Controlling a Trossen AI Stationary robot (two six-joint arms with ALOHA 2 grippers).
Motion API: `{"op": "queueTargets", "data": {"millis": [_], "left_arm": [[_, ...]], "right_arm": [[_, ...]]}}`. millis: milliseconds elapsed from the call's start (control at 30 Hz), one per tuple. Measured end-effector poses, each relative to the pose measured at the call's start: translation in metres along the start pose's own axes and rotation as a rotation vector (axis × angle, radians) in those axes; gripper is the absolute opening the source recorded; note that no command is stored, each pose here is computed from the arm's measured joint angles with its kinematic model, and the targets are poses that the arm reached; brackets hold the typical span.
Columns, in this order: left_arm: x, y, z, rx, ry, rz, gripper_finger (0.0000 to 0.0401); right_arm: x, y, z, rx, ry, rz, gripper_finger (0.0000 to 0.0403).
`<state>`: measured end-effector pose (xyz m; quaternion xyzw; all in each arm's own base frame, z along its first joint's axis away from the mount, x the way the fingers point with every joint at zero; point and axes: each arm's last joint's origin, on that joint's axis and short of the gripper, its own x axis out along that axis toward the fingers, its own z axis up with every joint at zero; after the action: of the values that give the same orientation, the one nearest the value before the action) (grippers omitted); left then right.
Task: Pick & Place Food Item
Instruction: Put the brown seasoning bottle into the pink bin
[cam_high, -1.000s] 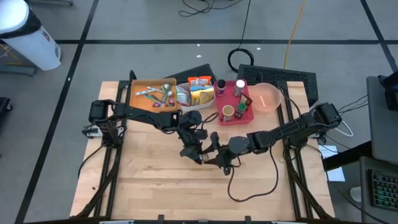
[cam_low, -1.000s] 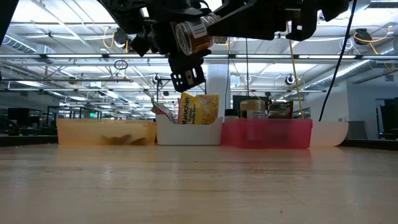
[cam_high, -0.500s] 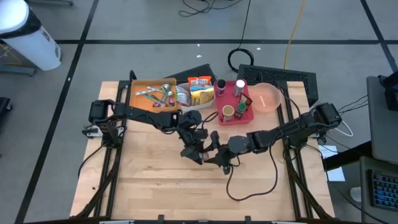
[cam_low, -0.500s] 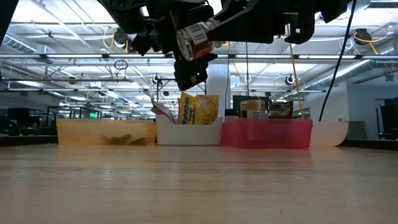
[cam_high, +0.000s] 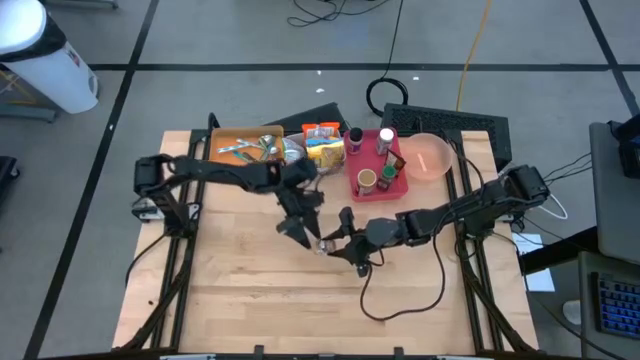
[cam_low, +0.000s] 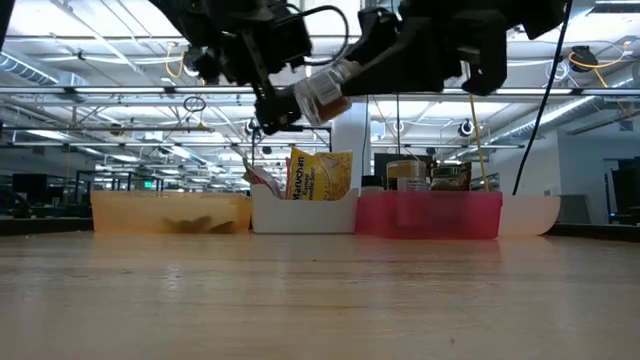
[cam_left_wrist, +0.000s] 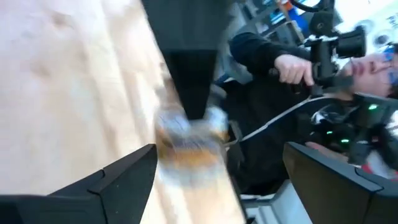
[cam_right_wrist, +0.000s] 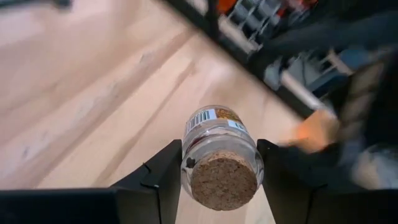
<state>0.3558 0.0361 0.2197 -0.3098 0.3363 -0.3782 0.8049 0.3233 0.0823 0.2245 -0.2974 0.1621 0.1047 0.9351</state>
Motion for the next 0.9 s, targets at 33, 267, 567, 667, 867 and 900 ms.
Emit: {"op": "queueTargets", "data": {"millis": [33, 267, 567, 667, 867, 900], "left_arm": [[-0.009, -0.002, -0.002, 0.009, 0.001, 0.023, 0.0355], [-0.073, -0.030, -0.007, 0.150, -0.042, 0.267, 0.0355], [-0.127, -0.102, -0.018, 0.491, -0.123, 0.455, 0.0356], [-0.137, -0.118, -0.031, 0.589, -0.139, 0.487, 0.0356], [-0.144, -0.122, -0.062, 0.685, -0.213, 0.544, 0.0356], [-0.143, -0.120, -0.067, 0.693, -0.236, 0.549, 0.0356]], "right_arm": [[0.000, 0.001, -0.002, -0.003, 0.020, -0.001, 0.0168], [0.001, -0.001, -0.009, 0.045, 0.074, 0.007, 0.0168], [-0.001, -0.021, -0.022, 0.189, 0.125, -0.044, 0.0168], [-0.005, -0.034, -0.025, 0.248, 0.148, -0.075, 0.0168], [-0.024, -0.061, -0.031, 0.343, 0.176, -0.142, 0.0168], [-0.027, -0.065, -0.031, 0.359, 0.173, -0.155, 0.0168]]}}
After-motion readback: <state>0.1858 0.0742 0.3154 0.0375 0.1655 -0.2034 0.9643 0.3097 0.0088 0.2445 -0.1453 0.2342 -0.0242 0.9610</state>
